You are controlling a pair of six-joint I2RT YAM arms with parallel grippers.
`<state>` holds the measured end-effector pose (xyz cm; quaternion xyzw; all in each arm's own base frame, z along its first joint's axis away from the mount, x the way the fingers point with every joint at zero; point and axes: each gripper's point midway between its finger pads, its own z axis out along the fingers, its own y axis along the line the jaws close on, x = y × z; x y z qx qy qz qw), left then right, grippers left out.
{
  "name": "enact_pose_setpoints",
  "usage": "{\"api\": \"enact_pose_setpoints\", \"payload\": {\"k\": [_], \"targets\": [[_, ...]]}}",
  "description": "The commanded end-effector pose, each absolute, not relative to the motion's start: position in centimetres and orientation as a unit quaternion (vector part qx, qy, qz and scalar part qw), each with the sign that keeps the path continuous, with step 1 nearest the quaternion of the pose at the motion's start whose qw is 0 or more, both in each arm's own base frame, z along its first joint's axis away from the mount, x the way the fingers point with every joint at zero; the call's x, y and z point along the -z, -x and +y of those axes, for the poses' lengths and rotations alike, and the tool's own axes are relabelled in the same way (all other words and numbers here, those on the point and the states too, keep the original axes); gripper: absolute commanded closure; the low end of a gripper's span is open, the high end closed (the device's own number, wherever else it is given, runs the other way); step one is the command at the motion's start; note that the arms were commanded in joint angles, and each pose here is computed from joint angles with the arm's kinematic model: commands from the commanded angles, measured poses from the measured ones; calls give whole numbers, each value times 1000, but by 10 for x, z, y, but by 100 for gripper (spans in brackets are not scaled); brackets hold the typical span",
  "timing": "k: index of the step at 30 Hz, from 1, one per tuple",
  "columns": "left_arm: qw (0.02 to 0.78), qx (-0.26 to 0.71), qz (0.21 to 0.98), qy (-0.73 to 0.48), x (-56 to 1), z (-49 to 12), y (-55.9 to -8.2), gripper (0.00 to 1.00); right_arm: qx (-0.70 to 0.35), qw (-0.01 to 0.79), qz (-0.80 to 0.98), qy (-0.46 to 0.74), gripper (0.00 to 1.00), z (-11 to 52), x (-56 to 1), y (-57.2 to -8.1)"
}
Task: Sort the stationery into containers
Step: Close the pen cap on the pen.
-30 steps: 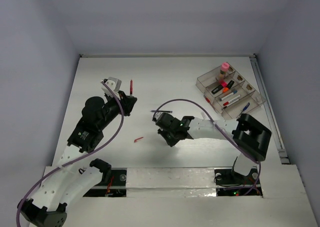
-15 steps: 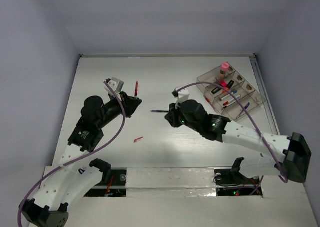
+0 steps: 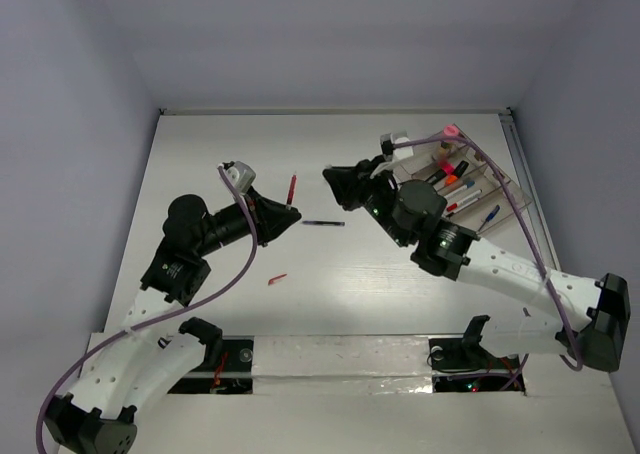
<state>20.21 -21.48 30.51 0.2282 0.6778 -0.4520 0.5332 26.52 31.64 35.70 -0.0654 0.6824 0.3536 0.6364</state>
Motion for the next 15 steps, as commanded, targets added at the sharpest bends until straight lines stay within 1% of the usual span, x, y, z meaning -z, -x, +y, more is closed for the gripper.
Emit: {"api": "enact_pose_setpoints", "payload": {"k": [1,7,15], "targets": [[541,475,648,-248,-319,-220,-194,100,-402,693,598,17,100,319,-435,-275],[538,476,650,-248,-317,-220,-193,100,-435,701,565,13,100,337,-464,-279],[543,462,661,-234,-314,-216,-200,100,-462,699,545,33,100,346,-473,-272]]}}
